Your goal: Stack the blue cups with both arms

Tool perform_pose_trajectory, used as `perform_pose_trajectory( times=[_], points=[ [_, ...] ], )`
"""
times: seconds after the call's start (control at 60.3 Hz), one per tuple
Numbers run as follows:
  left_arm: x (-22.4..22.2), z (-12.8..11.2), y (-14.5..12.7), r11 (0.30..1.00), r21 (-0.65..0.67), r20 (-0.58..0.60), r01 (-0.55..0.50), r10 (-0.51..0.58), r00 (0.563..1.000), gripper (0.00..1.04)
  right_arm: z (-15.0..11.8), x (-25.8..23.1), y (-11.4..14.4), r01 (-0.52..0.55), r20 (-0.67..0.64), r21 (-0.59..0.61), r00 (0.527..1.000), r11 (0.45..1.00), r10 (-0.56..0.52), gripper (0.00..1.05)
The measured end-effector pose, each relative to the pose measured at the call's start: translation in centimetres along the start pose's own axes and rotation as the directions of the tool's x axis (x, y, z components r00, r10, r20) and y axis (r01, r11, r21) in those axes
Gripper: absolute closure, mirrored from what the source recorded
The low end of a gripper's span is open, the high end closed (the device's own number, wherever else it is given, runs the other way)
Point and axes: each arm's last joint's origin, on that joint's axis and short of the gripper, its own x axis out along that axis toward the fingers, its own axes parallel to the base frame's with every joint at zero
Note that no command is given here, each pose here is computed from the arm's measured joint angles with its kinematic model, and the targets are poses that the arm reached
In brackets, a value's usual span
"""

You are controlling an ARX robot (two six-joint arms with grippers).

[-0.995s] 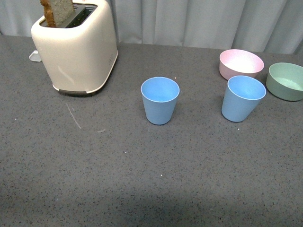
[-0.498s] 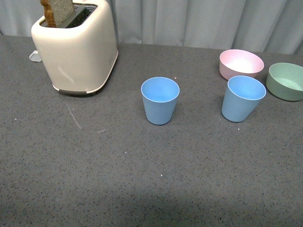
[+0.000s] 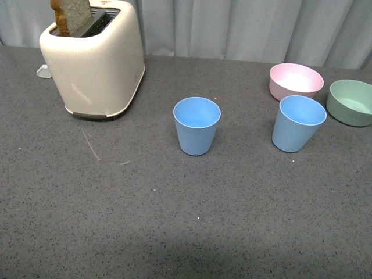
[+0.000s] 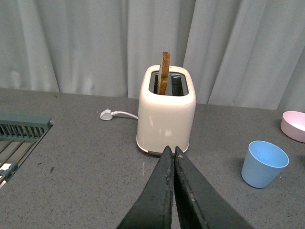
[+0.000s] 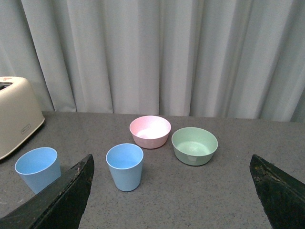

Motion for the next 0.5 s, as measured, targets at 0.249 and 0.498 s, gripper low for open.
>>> perform_pose_trajectory(
  times=[0.249, 0.498],
  points=[
    [0.0, 0.0, 0.0, 1.0, 0.0, 0.001, 0.0, 0.0, 1.0, 0.56, -0.1, 0.0, 0.0, 0.017, -0.037, -0.049, 0.999, 0.999, -0.019, 0.1],
    [0.0, 0.0, 0.0, 1.0, 0.0, 0.002, 0.0, 0.0, 1.0, 0.1, 0.5, 3.5, 0.0, -0.054, -0.187, -0.223, 0.982, 0.973, 0.011, 0.1]
  ],
)
